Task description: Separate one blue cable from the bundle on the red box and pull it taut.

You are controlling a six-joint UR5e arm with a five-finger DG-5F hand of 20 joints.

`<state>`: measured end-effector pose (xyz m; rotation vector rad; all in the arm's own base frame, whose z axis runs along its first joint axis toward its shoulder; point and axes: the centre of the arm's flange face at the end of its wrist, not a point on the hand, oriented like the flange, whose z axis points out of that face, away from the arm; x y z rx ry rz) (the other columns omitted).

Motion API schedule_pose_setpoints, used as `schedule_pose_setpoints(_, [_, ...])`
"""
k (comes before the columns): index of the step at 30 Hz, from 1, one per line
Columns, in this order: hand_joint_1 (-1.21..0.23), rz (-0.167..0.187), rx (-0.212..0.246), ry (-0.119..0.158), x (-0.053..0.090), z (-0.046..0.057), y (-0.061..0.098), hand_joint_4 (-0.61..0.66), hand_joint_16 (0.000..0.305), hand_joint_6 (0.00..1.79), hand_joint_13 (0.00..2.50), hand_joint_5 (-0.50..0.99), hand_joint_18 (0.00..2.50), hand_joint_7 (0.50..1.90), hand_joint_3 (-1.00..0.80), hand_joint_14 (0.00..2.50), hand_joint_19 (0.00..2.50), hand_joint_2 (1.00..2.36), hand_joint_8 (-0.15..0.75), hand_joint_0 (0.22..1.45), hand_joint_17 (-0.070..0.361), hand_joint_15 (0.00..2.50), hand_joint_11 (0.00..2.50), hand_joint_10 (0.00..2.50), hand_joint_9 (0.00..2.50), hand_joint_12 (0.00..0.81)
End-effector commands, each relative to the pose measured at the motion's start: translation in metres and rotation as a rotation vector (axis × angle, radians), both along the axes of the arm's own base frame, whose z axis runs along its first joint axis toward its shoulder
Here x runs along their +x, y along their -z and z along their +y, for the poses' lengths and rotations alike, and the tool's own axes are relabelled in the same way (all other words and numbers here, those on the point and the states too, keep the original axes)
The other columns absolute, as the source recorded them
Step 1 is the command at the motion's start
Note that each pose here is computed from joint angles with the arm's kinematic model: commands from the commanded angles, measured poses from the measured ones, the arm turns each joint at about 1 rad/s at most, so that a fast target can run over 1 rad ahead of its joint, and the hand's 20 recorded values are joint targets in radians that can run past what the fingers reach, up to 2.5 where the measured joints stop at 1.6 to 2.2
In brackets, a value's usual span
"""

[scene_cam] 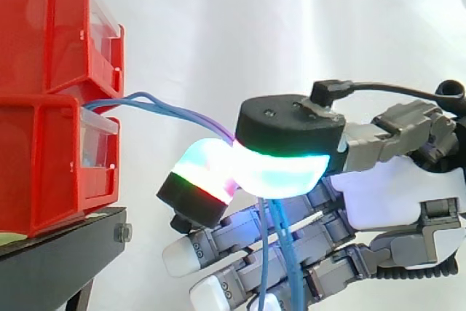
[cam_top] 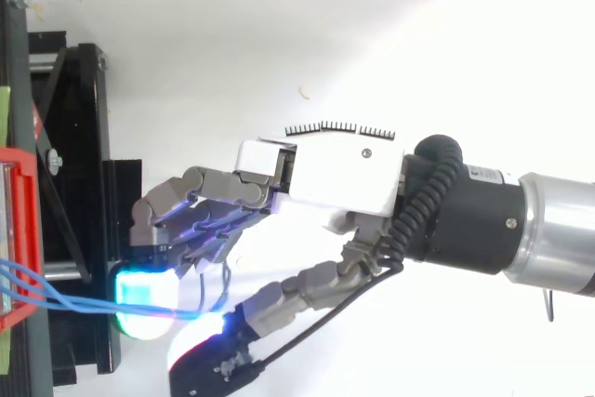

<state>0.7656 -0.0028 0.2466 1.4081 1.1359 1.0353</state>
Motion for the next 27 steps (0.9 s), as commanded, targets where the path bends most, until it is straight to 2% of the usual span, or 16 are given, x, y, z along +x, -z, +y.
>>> schedule_pose_setpoints(1, [-0.99, -0.001, 0.0, 0.0, -0.0001, -0.0001, -0.0011, 0.03, 0.051, 0.84, 0.66, -0.23, 0.6, 1.1, -0.5, 0.01, 0.58, 1.0, 0.198, 0.69, 0.115, 0.37, 0.42, 0.01, 0.54, 0.313])
schedule_pose_setpoints(7, [-0.88, -0.001, -0.001, 0.0, 0.0002, 0.0, -0.0001, 0.07, 0.054, 0.83, 0.72, -0.21, 0.62, 1.1, -0.5, 0.01, 0.62, 1.0, 0.234, 0.54, 0.121, 0.39, 0.45, 0.01, 0.65, 0.332])
schedule_pose_setpoints(11, [-0.78, 0.0, -0.002, 0.0, 0.0, -0.0001, 0.0001, 0.09, 0.057, 0.83, 0.74, -0.2, 0.64, 1.1, -0.5, 0.01, 0.64, 1.0, 0.252, 0.5, 0.128, 0.4, 0.45, 0.01, 0.72, 0.345])
schedule_pose_setpoints(22, [-0.69, 0.0, -0.002, 0.002, 0.0, -0.0002, 0.0001, 0.12, 0.061, 0.8, 0.79, -0.18, 0.67, 1.1, -0.5, 0.01, 0.66, 1.0, 0.278, 0.46, 0.137, 0.42, 0.47, 0.01, 0.8, 0.366])
schedule_pose_setpoints(27, [-0.68, -0.001, 0.0, 0.002, 0.0003, -0.0001, -0.0006, 0.11, 0.059, 0.79, 0.79, -0.17, 0.65, 1.14, -0.5, 0.01, 0.68, 1.0, 0.274, 0.49, 0.133, 0.43, 0.49, 0.01, 0.82, 0.358])
